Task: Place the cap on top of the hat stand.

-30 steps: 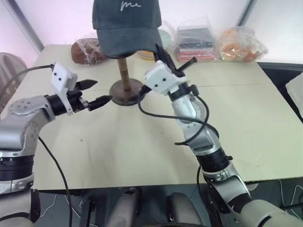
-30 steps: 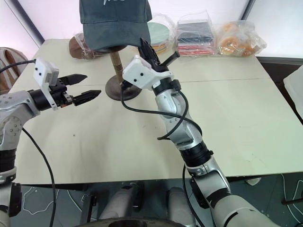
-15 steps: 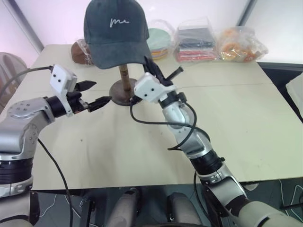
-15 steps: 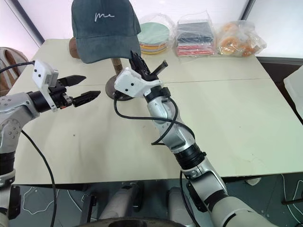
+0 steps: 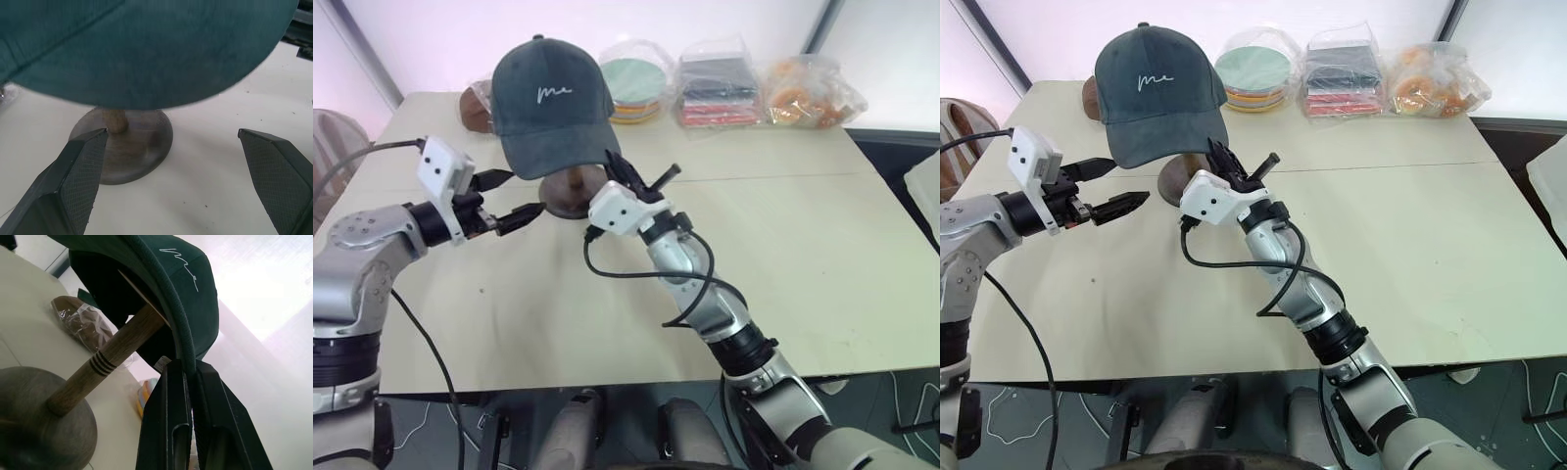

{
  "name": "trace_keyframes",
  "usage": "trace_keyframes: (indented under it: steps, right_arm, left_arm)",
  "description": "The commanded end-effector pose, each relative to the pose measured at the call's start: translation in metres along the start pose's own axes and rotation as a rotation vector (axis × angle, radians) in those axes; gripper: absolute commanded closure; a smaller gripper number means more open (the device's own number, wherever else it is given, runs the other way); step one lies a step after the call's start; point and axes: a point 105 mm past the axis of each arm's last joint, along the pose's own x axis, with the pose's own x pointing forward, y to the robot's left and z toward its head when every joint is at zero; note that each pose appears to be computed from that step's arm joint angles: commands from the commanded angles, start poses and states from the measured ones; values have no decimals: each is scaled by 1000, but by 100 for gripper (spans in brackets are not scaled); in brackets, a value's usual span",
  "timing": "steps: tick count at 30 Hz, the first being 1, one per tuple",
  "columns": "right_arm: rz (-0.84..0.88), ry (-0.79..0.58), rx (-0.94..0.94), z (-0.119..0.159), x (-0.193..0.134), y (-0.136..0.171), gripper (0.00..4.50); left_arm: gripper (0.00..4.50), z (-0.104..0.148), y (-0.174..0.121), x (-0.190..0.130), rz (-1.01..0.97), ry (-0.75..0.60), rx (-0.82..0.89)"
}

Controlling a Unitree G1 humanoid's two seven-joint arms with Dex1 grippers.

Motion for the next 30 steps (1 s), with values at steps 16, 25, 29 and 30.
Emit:
trace_keyframes:
  steps: [16,25,29,30]
  right_arm:
    - [385,-75,49,8,-22,21,8]
    - [491,46,20,-33,-39,-22,8]
    - [505,124,174,-48,-42,-62,8]
    - [508,134,229,-49,-42,-73,8]
  left_arm:
    - [0,14,8,-28,13,22,59]
    - [0,27,13,-32,3,16,102]
    - [0,31,15,-36,-14,23,120]
    - [0,32,15,-37,-20,26,125]
